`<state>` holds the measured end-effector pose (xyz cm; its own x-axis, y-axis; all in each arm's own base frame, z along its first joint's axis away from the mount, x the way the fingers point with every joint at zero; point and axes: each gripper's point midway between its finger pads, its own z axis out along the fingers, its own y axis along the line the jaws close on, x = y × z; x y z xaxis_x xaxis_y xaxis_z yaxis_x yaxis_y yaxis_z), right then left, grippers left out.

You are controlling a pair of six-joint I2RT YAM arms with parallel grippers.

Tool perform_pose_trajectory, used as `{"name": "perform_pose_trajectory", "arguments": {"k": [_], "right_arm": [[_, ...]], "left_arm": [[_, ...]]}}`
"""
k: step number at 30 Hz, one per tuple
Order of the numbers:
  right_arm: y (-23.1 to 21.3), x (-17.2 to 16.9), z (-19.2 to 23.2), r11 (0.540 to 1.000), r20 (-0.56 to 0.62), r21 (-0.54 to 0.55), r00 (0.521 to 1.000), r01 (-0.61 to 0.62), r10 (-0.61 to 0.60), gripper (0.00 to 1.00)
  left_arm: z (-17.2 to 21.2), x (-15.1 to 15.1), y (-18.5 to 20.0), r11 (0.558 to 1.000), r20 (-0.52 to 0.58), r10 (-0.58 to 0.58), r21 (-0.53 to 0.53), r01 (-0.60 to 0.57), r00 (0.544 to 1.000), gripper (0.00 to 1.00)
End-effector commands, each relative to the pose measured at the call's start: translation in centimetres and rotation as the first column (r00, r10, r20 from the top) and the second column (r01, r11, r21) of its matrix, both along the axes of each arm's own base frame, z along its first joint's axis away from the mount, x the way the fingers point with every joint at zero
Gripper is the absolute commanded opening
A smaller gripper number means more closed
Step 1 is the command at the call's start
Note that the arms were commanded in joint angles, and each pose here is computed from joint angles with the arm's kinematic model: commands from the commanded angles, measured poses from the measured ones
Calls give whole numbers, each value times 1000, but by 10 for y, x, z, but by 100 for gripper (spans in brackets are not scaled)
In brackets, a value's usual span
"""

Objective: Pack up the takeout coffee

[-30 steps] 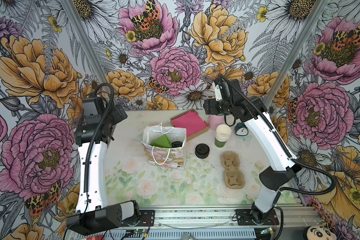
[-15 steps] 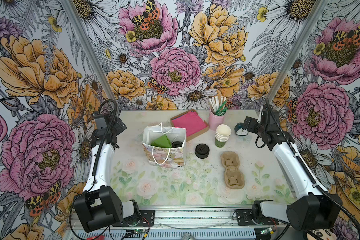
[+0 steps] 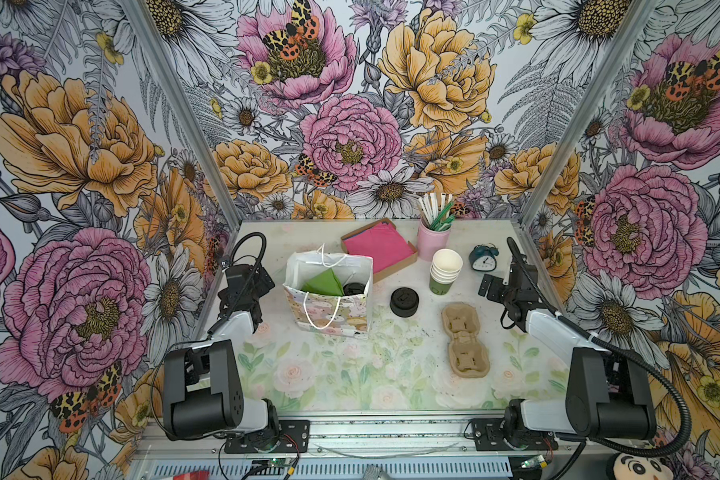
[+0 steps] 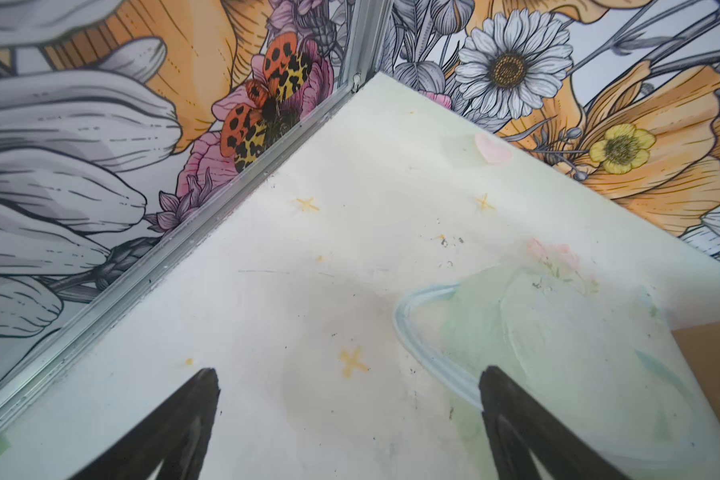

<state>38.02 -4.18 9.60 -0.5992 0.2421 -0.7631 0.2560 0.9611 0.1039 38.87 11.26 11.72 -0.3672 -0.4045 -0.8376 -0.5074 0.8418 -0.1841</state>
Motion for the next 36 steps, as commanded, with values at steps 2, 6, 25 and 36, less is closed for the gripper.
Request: {"name": "perform_pose_trajectory", "arguments": {"k": [2,6,25,36], "right_arm": [[-7,31,22,997,166,-76,986,-5,17,99],[-9,41,12,994,177,-108,984,-11,30,99],[5,2,25,978,456,-210,886,18,82,100],[3,17,19,978,391,-209,917,11,74,99]], "left_arm": [[26,21,-12,995,163,-83,65,74,983,99],[17,21,-28,985,178,-156,99,140,972,99],[17,13,-103,868,263,-470,309,388,843,99],[14,8,-71,936,263,-266,299,183,927,99]]}}
